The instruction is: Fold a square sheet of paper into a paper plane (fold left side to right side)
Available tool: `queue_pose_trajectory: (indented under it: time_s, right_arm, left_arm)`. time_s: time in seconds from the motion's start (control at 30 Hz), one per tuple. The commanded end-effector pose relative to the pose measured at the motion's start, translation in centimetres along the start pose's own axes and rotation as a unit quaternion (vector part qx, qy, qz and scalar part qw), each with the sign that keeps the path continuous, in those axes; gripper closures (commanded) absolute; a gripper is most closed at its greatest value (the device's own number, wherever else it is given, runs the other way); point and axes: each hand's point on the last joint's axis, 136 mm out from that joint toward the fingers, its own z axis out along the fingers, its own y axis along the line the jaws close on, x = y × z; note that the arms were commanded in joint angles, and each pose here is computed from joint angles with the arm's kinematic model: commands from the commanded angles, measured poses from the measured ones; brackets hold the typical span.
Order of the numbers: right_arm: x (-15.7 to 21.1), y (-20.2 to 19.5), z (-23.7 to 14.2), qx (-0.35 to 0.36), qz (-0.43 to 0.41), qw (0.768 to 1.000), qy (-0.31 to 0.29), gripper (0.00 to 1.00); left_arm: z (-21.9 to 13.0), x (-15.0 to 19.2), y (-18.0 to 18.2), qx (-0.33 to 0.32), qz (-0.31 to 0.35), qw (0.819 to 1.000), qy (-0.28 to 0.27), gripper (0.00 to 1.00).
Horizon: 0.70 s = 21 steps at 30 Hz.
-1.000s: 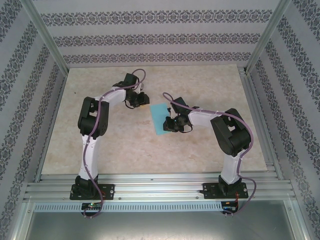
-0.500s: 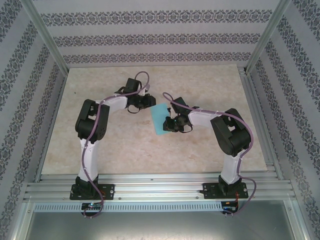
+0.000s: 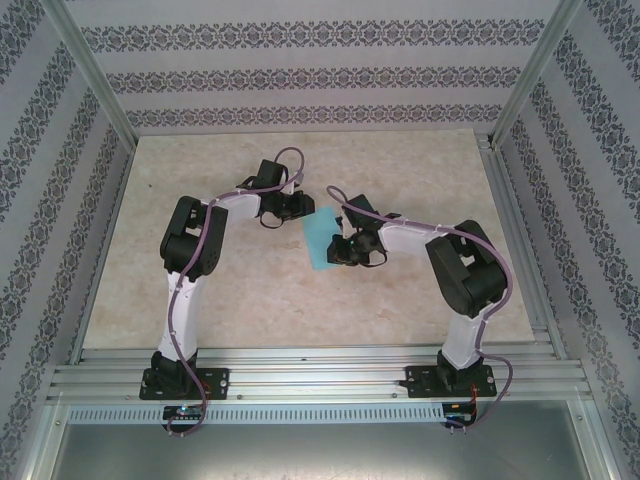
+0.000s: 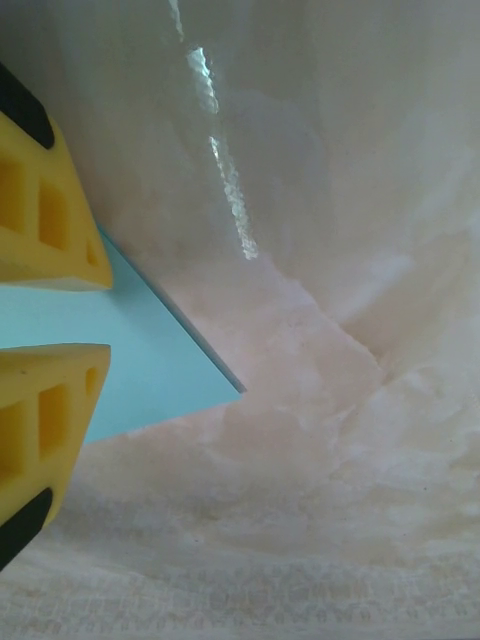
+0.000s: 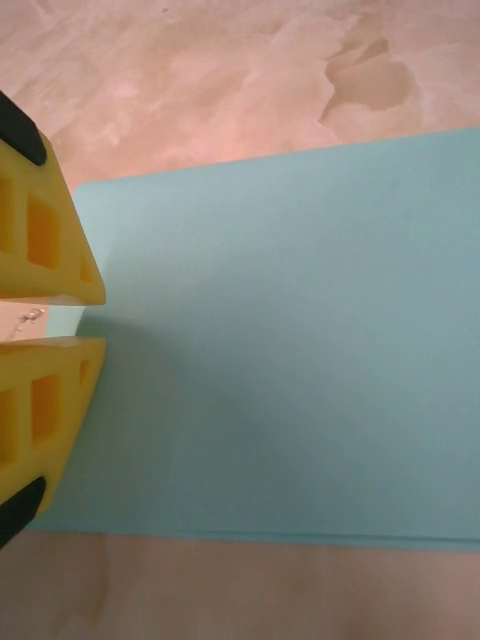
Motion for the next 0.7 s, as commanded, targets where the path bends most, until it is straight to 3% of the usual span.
queue_pose_trajectory:
  time_s: [0.0,0.13,0.33,0.5,0.67]
  right_arm:
    - [-1.9,3.1,-2.8,-0.040,-0.026,0.998,-0.047,0.82]
    - [-3.4,5.6,-3.5,-0.086,-0.025,0.993,-0.082,0.86]
    - [-4.6,7.0,-0.9,-0.134,-0.003,0.987,-0.089,0.96]
    - [-4.6,8.1,1.7,-0.135,-0.011,0.988,-0.068,0.97]
    - [-4.1,6.8,3.9,-0.100,-0.015,0.994,-0.051,0.97]
  left_arm:
    - [1.0,4.1,4.4,-0.078,-0.004,0.996,0.051,0.78]
    - [0.9,5.1,5.1,-0.106,0.007,0.992,0.067,0.78]
    - [1.1,5.9,5.7,-0.125,0.012,0.989,0.076,0.78]
    - [1.4,6.3,6.1,-0.131,0.011,0.988,0.081,0.78]
    - [1.6,6.4,6.2,-0.133,0.009,0.988,0.080,0.78]
